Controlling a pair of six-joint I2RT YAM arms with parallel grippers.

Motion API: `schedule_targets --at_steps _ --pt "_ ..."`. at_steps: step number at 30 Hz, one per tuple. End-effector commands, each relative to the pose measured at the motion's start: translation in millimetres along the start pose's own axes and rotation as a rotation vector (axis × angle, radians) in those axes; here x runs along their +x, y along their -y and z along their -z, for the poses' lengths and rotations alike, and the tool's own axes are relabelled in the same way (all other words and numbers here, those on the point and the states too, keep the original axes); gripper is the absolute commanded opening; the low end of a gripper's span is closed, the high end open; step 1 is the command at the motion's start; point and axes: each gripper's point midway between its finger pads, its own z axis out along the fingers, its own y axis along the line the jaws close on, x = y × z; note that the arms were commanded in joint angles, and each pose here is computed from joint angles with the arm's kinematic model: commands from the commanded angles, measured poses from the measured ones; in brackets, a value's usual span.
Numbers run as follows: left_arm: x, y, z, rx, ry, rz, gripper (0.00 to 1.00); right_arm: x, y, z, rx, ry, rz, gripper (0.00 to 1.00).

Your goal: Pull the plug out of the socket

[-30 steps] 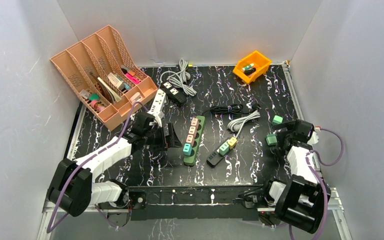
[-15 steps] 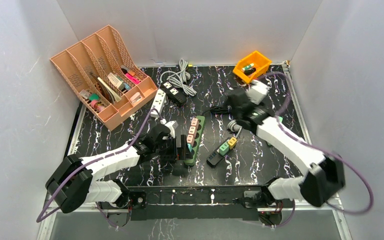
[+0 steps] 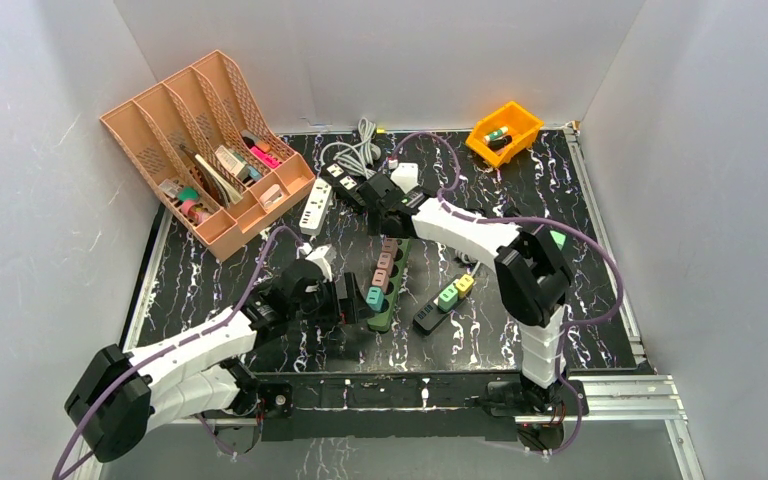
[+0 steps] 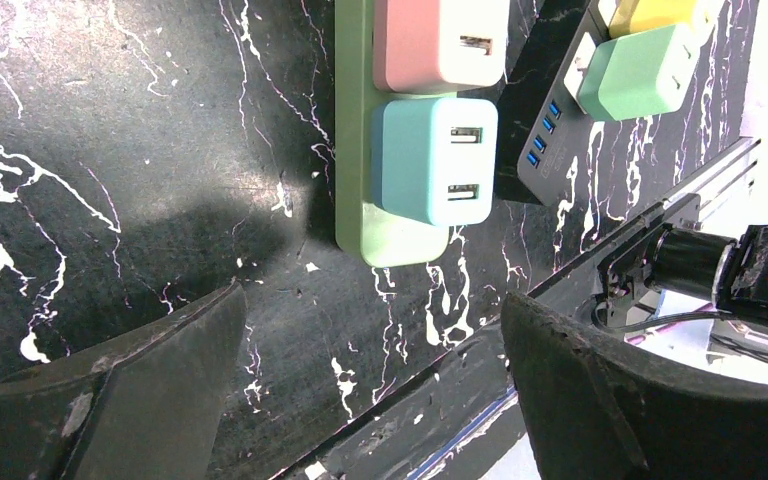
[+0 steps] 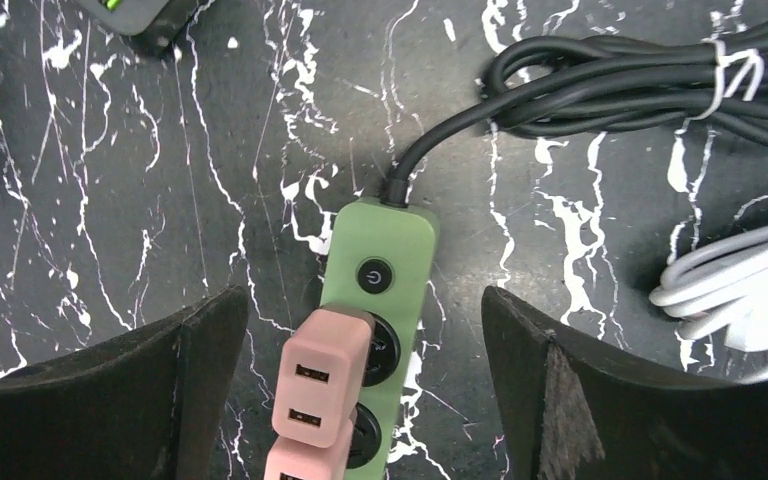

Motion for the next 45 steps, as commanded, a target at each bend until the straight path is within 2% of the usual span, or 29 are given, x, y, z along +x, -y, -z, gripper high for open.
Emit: schedule_targets --at_steps 1,6,12,14,18,19,21,22,27,31,33,40,45 --pt "5 -7 3 -0.021 -0.004 -0.004 0.98 -3 -19 7 -0.078 -0.056 0.037 0.93" --pt "8 -9 1 -0.023 -0.010 -0.005 0.98 16 -26 -1 -0.110 -0.127 0.057 0.83" --pt "12 -20 -4 -0.062 -0.020 -0.003 0.99 38 -24 -9 -0.105 -0.198 0.082 0.79" --pt "12 -20 -7 -0.066 -0.023 0.002 0.98 43 -24 -9 -0.107 -0.215 0.086 0.73" --pt "8 -17 -11 -0.058 -0.013 0.009 0.98 45 -26 -9 -0.117 -0.223 0.098 0.50" --pt "4 -15 -12 -0.055 -0.005 0.009 0.98 44 -26 -9 -0.118 -0.221 0.099 0.40" --pt "-8 -5 -13 -0.034 0.015 -0.010 0.98 38 -28 -7 -0.131 -0.203 0.100 0.04" --pt "-16 1 -13 -0.016 0.020 -0.037 0.98 31 -28 -4 -0.134 -0.182 0.094 0.00" --pt "-77 37 4 0.075 0.109 -0.122 0.98 -42 -39 29 -0.276 0.012 0.023 0.00" --pt "-120 37 16 0.114 0.162 -0.121 0.98 -110 -35 64 -0.492 0.088 -0.112 0.00" --pt "-131 34 16 0.135 0.160 -0.112 0.98 -134 -36 83 -0.584 0.132 -0.119 0.00" --pt "-164 44 8 0.241 0.145 -0.091 0.98 -168 -48 140 -0.836 0.198 -0.074 0.00" --pt "-174 78 8 0.438 0.111 -0.169 0.98 -180 -42 151 -0.880 0.216 -0.098 0.00"
